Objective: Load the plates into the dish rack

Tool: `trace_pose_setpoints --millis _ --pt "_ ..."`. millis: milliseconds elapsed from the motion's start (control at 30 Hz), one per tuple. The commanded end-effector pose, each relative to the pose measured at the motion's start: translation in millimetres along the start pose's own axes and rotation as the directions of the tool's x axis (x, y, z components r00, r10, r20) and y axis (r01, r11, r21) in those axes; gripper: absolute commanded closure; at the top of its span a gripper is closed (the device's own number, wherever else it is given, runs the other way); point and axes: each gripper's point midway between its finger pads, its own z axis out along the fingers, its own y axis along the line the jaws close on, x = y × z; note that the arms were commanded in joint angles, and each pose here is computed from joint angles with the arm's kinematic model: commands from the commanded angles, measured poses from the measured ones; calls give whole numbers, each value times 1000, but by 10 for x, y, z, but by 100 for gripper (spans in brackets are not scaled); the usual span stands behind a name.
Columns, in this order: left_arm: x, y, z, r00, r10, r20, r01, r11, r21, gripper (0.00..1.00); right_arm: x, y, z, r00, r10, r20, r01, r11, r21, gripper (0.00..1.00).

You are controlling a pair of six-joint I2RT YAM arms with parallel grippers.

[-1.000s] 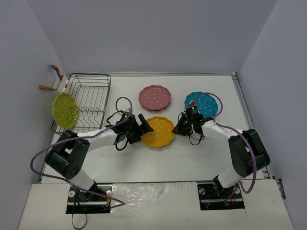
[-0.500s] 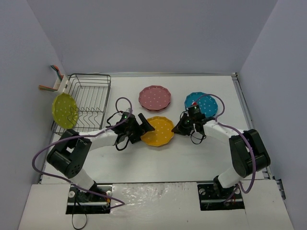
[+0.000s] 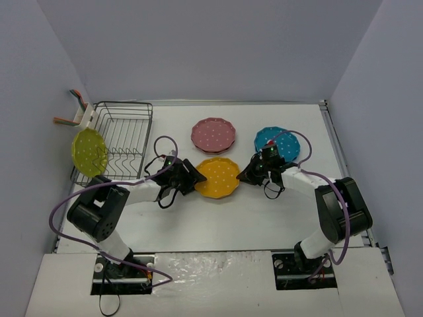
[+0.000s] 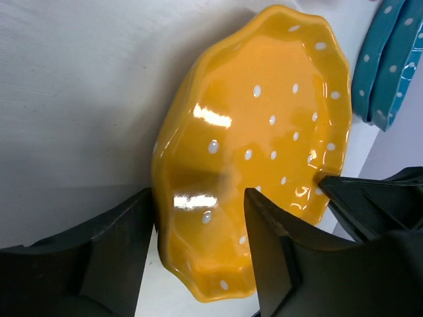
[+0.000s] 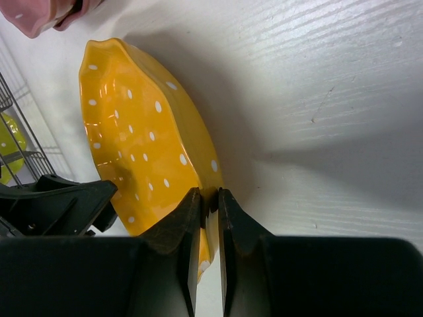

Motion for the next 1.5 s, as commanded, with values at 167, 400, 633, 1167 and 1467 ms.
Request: trace_pose_setpoints --millis 167,400,633,1167,1467 --pt "124 -311 -109 1000 3 -23 0 990 141 72 207 535 -37 992 -72 -100 42 960 -275 100" --pt "80 -651 -248 1000 16 -6 -14 955 295 70 262 529 17 987 -102 -127 61 954 -294 100" --pt "116 -860 -341 999 24 -23 -13 916 400 57 309 497 73 981 -123 -147 75 953 -295 100" --pt "140 -1218 -521 995 102 2 -88 848 522 96 335 515 117 972 -163 -170 109 951 -289 99" --pt "42 -1416 -821 969 211 132 -249 796 552 100 224 477 65 970 -208 -122 170 949 -264 71"
